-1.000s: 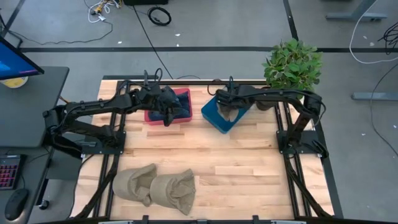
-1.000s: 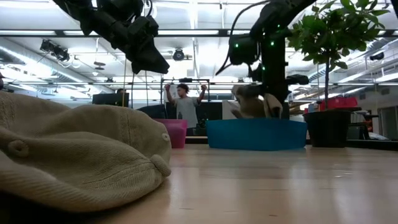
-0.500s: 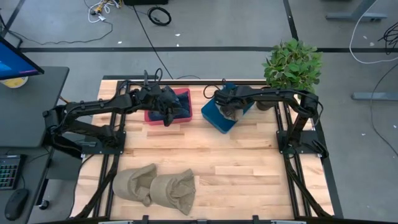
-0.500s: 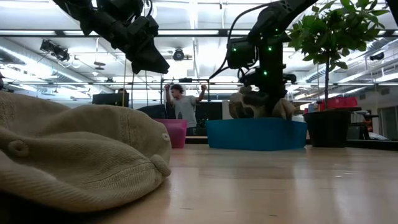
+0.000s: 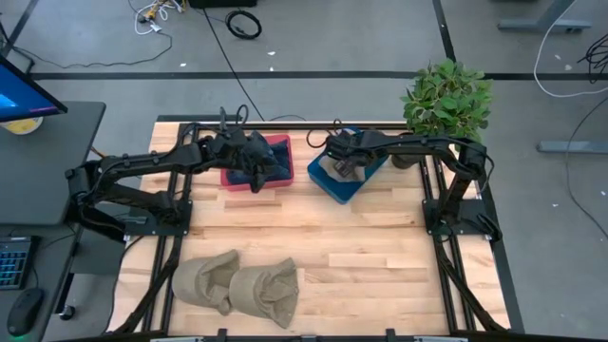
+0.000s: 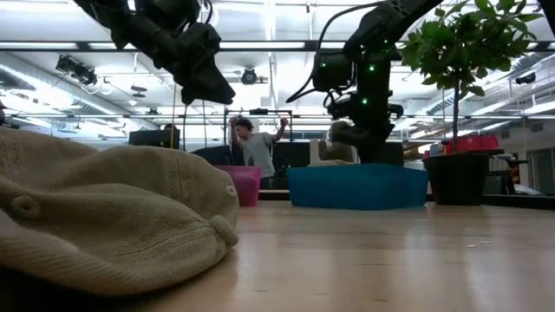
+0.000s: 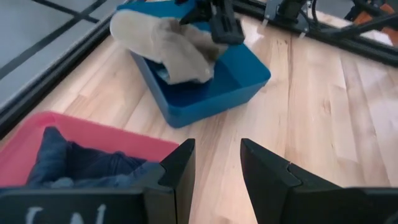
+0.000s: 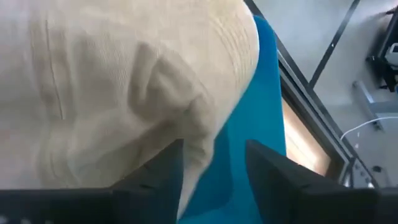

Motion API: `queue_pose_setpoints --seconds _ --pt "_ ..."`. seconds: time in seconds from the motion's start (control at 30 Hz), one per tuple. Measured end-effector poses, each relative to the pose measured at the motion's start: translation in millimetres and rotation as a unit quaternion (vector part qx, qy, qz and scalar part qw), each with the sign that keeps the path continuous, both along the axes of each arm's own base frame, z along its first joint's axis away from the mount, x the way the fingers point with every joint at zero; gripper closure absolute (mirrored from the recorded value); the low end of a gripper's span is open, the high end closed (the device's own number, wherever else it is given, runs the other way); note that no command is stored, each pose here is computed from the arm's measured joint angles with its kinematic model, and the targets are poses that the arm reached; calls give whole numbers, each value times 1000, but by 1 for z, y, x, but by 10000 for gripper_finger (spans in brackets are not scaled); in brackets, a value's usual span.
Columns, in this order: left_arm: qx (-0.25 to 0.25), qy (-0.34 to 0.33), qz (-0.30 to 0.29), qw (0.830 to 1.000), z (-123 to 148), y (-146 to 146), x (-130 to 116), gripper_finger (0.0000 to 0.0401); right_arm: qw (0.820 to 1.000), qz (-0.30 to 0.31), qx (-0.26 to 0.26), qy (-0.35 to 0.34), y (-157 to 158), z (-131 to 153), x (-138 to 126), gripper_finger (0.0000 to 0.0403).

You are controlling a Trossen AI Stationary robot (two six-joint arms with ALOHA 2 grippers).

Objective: Pick & Place hat
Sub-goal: Put the right gray cap into the blue bin

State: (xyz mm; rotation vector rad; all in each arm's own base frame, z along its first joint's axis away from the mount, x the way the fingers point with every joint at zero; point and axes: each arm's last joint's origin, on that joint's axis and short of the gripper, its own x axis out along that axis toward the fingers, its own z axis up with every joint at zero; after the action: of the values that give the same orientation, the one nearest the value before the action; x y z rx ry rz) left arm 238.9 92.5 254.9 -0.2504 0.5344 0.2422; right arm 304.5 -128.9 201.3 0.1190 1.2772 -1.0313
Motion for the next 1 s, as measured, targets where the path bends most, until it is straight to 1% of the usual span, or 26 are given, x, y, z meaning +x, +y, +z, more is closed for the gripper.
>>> queue_pose_setpoints --seconds 0.17,0.23,0.3,0.37,0.43,0.5,0.53,0.63,0.73,0.87,1.0 --pt "-8 17 1 1000 -3 -1 -2 270 1000 26 2 8 13 15 0 214" --pt "-9 18 1 1000 -3 -1 -2 270 999 45 -9 -5 15 20 4 216" --pt "-8 17 1 1000 -3 -1 -2 270 997 56 -35 -37 14 23 12 222" --pt "-8 17 1 1000 -3 -1 -2 270 993 89 -48 -57 11 22 21 236" --pt "-9 17 1 1000 -3 -1 -2 270 988 132 -42 -67 7 16 28 253" --pt "-9 17 -1 1000 -3 -2 -1 270 983 171 -20 -59 6 10 30 268" --pt "-9 18 -2 1000 -3 -2 -1 270 982 182 -18 -50 5 8 30 273" --pt "-9 20 -8 1000 -3 -5 -1 270 980 198 -34 -5 5 7 28 278" --pt "-7 22 -16 1000 -4 -8 0 270 978 200 -52 31 3 7 24 266" --pt "-7 22 -25 999 -4 -12 2 270 981 190 -26 41 -6 3 17 228" --pt "-7 23 -33 999 -4 -16 3 270 984 174 -24 42 -18 -6 10 185"
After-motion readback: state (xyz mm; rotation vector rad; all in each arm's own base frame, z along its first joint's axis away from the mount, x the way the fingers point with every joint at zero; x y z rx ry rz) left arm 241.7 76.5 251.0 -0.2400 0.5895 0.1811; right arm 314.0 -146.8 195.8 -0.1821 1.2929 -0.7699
